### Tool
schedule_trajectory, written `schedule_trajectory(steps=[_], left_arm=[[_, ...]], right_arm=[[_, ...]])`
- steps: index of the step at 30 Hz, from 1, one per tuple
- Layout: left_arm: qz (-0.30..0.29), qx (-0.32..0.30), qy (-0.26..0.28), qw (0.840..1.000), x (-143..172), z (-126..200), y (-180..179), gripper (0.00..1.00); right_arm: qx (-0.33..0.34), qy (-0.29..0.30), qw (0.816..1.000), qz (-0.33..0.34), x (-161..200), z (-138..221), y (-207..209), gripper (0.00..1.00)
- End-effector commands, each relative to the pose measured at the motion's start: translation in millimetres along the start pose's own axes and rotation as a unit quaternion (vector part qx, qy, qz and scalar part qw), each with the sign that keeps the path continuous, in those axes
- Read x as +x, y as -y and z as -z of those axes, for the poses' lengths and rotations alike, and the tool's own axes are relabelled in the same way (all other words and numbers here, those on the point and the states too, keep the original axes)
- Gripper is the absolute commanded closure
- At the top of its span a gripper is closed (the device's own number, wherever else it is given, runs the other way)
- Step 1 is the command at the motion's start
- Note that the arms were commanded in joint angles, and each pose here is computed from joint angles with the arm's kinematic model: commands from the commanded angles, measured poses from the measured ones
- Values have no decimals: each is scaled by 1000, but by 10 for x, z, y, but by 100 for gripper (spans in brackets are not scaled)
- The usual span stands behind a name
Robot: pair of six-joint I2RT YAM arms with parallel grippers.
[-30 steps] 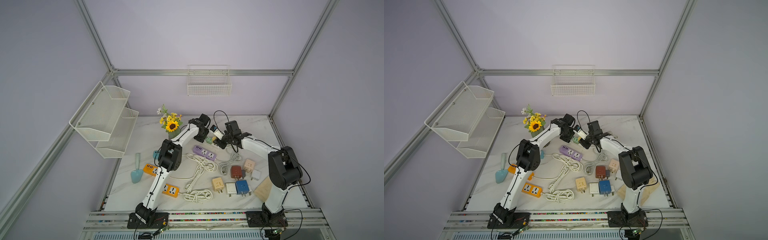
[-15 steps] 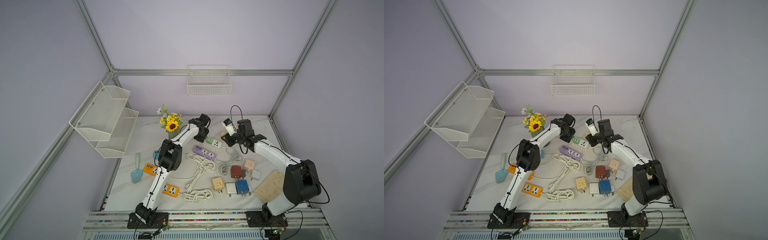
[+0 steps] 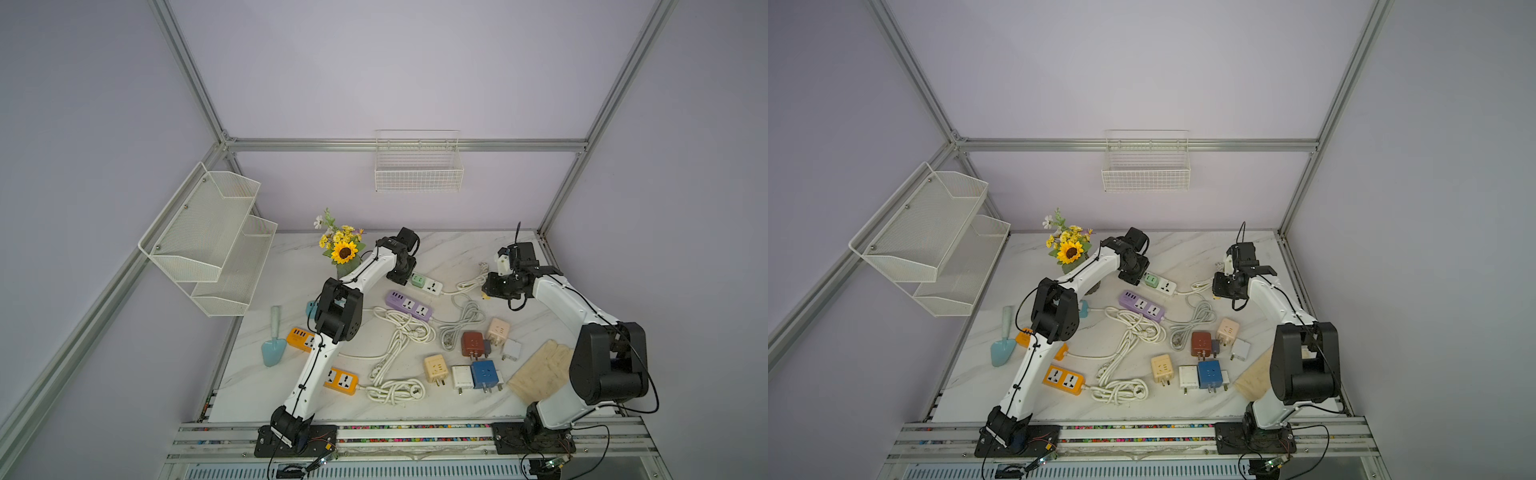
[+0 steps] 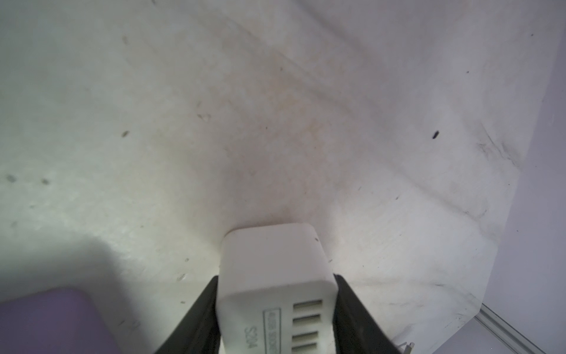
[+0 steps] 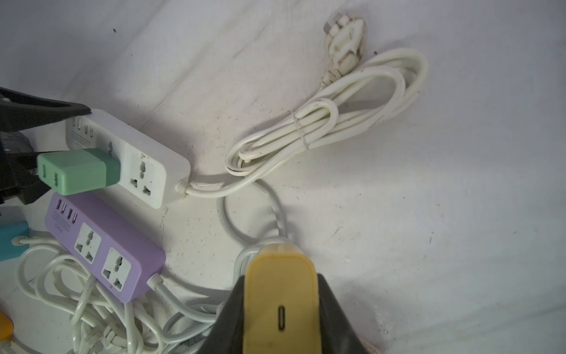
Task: Pull the plug off the socket
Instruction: Remove the plug from the socket, then place the plug at the center of the board.
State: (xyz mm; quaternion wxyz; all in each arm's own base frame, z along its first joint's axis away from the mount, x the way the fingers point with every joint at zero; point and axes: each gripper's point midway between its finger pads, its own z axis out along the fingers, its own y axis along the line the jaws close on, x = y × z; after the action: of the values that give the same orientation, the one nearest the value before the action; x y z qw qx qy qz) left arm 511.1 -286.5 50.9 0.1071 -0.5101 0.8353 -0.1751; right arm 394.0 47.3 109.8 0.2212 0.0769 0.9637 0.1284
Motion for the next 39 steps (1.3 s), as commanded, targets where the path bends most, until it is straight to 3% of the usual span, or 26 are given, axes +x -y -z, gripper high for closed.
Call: schedule_trajectory(steps=[1,5,19,32,39], left_arm=[[19,-33,31,999,-237,138,-178,100],[22,-30,30,999,-241,163,-167,100],[24,-32,30,999,-239,155,-175,100],[24,-30,27,999,-220,148,-163,100],[23,-30,27,999,-221,148,-163,100]], right_arm=[[29,-62,995,-73,194,-90,212,95],[17,-101,988,-118,199,-221,271,94],[63,-174,969,-161,217,-450,469,84],[76,-169,965,-185,112,-553,531,50],[71,-140,971,-181,-34,-425,488,42]])
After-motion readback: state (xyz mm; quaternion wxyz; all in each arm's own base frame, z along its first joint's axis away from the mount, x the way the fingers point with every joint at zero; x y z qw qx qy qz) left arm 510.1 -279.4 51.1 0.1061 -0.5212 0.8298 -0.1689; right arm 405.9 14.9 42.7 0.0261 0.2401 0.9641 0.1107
